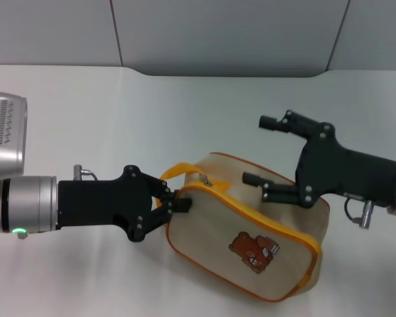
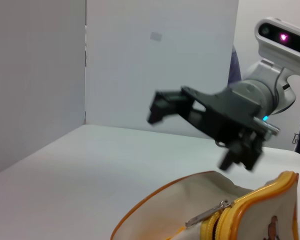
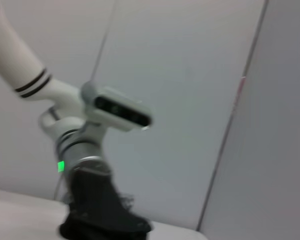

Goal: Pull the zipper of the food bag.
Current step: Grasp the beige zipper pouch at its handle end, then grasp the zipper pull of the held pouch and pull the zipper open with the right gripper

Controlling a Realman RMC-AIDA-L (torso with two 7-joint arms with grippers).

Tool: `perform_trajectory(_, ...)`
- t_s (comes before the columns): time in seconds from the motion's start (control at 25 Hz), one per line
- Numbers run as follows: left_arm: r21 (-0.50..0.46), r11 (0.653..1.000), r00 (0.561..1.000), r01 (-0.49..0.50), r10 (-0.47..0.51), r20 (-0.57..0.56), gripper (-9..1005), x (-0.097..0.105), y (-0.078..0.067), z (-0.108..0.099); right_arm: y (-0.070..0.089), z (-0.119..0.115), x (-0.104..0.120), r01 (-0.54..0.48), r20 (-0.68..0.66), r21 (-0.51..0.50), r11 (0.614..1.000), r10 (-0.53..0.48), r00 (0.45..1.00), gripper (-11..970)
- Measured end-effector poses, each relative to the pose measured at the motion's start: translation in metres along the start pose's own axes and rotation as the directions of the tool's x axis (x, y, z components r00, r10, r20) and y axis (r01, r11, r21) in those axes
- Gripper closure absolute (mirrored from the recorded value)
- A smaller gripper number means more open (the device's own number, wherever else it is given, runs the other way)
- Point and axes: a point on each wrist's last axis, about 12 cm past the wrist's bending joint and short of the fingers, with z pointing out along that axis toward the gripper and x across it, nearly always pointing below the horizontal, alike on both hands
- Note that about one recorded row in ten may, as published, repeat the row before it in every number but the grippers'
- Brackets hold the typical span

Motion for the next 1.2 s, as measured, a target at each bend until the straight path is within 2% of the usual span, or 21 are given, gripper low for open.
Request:
perform_trajectory(0.36, 0.018, 0.999, 1.000, -0.029, 0.029, 0.003, 937, -0.012, 0.007, -0.001, 0.002, 0.011, 0.004, 0.051, -0.030, -0.030, 0.998, -0.052, 0.998, 177)
perform_trajectory(0.6, 0.030, 0.999, 0.999, -0.043, 0.043, 0.007, 939, -0.018, 0.009, 0.000, 0.004, 0.026, 0.008, 0.102, -0.030, -0.041, 0.994, -0.103, 0.994, 353)
perform_trajectory(0.68, 0.032, 0.998, 0.999, -0.048, 0.047, 0.008, 939, -0.019, 0.009, 0.001, 0.005, 0.030, 0.008, 0.114, -0.027, -0.049, 0.992, -0.115, 0.993, 613)
perform_trajectory(0.92, 0.032, 0.998, 0.999, -0.051, 0.050, 0.007, 939, -0.023, 0.012, 0.002, 0.009, 0.037, 0.009, 0.146, -0.027, -0.103, 0.984, -0.149, 0.988, 736)
perform_trajectory(1.2, 0.022, 0.999, 0.999, -0.044, 0.044, 0.009, 938, -0.025, 0.014, -0.001, 0.012, 0.035, 0.009, 0.146, -0.026, -0.115, 0.983, -0.150, 0.988, 737)
